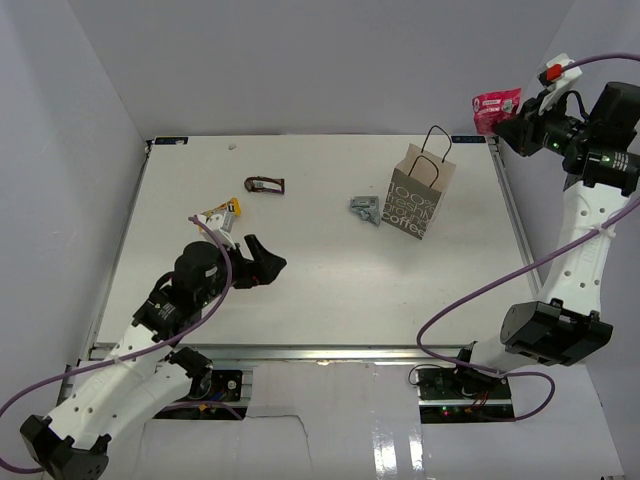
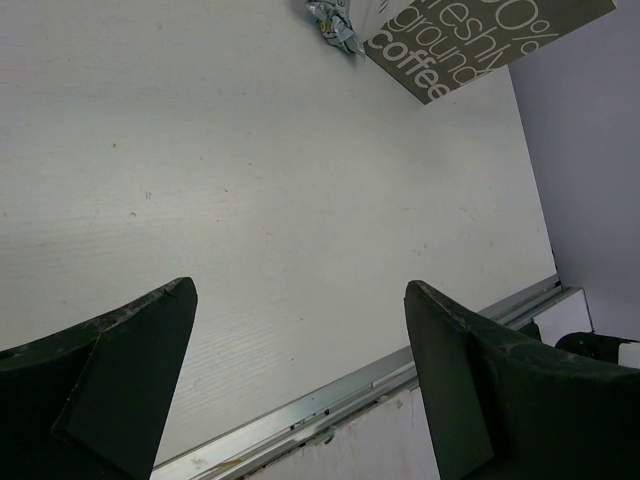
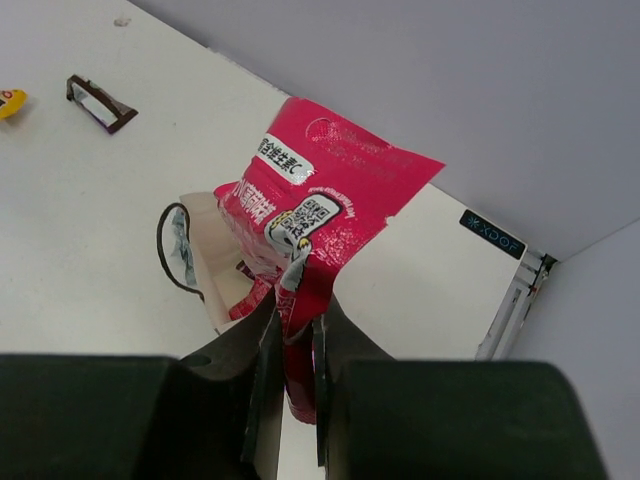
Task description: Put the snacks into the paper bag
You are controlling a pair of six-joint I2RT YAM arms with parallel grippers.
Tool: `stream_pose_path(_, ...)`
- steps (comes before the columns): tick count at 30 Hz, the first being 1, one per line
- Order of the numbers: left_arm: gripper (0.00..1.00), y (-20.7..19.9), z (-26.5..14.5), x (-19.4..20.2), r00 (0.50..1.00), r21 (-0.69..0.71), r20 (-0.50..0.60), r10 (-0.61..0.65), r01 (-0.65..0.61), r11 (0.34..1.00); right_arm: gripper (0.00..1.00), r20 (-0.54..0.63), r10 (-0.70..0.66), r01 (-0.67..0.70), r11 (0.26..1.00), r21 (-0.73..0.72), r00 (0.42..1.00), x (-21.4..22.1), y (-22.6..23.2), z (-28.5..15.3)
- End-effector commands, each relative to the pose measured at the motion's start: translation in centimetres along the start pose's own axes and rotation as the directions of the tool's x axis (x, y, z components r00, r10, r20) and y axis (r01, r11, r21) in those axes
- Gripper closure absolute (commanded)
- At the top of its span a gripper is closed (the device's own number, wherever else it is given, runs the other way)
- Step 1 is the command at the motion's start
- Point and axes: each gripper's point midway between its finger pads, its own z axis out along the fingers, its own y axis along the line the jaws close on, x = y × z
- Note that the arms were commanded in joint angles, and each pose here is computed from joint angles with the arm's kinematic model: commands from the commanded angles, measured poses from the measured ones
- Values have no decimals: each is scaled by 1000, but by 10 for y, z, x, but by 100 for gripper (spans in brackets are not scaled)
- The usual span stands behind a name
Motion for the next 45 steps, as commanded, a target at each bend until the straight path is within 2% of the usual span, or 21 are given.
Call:
stream_pose_path(1, 5, 6, 3, -3, 1000, -30, 22, -3, 3, 1000, 92, -27, -53, 53, 998, 29, 998, 11, 2, -7)
stream_pose_path(6, 5, 5, 15, -4, 1000, -41, -3, 9, -10, 999, 92, -69, -35, 32, 998, -45, 997, 38, 25, 0)
stream_pose_path(10, 5, 6, 19, -2, 1000, -45, -8, 6, -7, 999, 92, -107, -70, 61, 995, -83, 992, 59, 42, 21)
stream_pose_path(18, 5, 9, 16, -2, 1000, -58, -5, 3, -4, 998, 92, -129, -68, 75, 996, 47, 989, 76, 46, 66)
stream_pose_path(26, 5, 14, 13, -1, 1000, -76, 7, -8, 8, 997, 92, -149, -46, 50, 998, 29, 988, 95, 52, 88)
stream_pose_path(35, 5, 33, 22, -7, 1000, -207, 11, -16, 18, 978, 61, -201, -30, 30, 1000, -4, 979, 116, 58, 96)
stream_pose_path(36, 5, 35, 21, -7, 1000, -224, 9, -16, 17, 974, 51, -198, -42, 43, 999, 0, 979, 114, 56, 95)
stream_pose_path(37, 5, 37, 21, -8, 1000, -240, 14, -15, 18, 971, 46, -197, -50, 52, 999, 3, 979, 112, 56, 94)
stream_pose_path(42, 2, 58, 19, -14, 1000, -371, 16, -1, 7, 929, 20, -159, -132, 133, 991, -4, 978, 82, 53, 77)
stream_pose_path(44, 2, 70, 18, -19, 1000, -432, 13, -1, 6, 902, 15, -117, -223, 223, 975, -21, 968, 57, 51, 63)
stream_pose_path(45, 2, 84, 20, -13, 999, -481, -31, -8, -8, 877, 11, -110, -255, 254, 967, -30, 961, 52, 49, 56)
